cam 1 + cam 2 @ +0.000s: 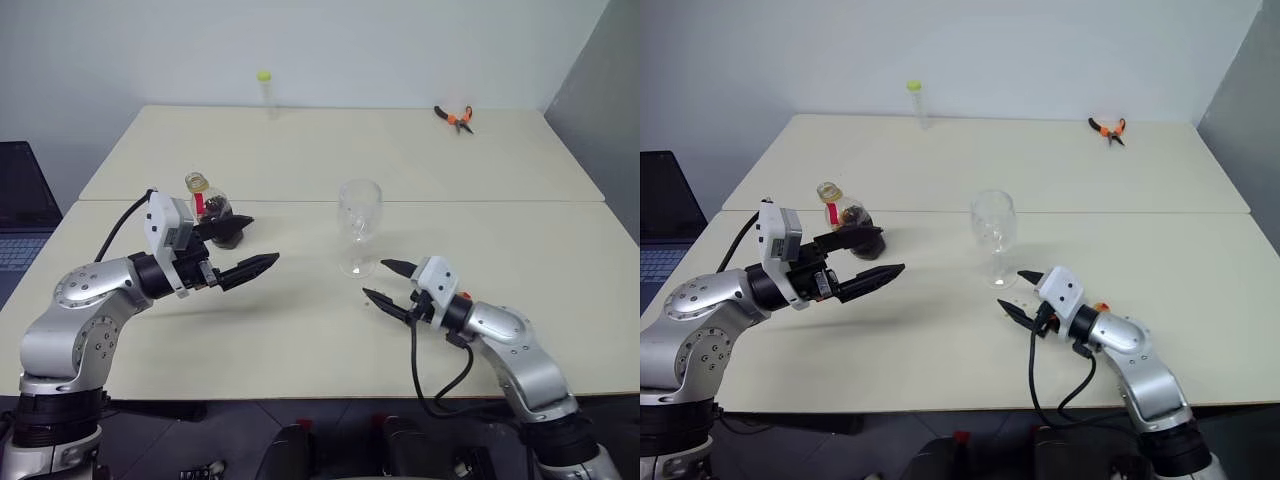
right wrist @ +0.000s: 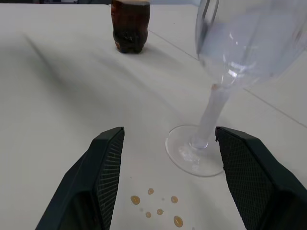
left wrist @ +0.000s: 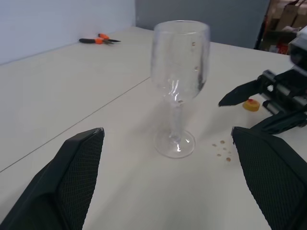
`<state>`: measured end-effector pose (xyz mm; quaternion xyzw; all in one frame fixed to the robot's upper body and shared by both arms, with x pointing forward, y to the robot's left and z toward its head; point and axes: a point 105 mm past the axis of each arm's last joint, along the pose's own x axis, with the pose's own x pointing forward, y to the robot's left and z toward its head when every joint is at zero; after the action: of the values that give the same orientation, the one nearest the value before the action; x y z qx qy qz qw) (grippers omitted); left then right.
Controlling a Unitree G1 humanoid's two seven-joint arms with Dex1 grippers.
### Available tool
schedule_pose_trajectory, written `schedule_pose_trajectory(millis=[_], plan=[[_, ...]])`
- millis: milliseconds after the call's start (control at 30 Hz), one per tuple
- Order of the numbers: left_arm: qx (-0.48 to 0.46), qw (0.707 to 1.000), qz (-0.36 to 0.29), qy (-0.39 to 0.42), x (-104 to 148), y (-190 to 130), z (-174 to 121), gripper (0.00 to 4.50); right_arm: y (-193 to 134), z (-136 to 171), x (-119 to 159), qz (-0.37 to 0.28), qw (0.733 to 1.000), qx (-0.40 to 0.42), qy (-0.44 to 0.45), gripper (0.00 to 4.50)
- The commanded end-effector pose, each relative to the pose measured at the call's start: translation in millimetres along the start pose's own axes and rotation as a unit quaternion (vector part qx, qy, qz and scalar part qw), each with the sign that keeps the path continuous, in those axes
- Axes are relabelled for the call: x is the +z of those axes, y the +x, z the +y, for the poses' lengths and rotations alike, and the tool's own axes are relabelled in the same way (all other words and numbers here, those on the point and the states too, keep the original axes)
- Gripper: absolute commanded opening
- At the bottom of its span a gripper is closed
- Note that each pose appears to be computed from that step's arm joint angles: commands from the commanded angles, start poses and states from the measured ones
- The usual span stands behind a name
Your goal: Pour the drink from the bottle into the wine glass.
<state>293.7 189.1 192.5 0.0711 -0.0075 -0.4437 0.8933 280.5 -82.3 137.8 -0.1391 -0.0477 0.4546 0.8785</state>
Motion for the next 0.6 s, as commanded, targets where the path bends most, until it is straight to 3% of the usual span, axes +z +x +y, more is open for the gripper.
schedule_pose_trajectory(millis=[33, 333, 600], plan=[[0.009, 0.999, -0.02, 0.03, 14.3, -2.9, -3.3, 4.5, -10.3, 5.7, 34.7, -0.048, 0.999, 0.025, 0.0, 3.23], [0.044, 0.998, -0.026, 0.036, 10.4, -4.1, -0.8, 4.5, -23.6, 23.5, 57.3, -0.047, 0.993, 0.108, -0.024, 3.23], [0.262, 0.964, -0.044, 0.004, -30.4, -19.2, 24.4, 4.5, -31.0, 26.1, 64.6, -0.041, 0.989, 0.141, -0.019, 3.23]])
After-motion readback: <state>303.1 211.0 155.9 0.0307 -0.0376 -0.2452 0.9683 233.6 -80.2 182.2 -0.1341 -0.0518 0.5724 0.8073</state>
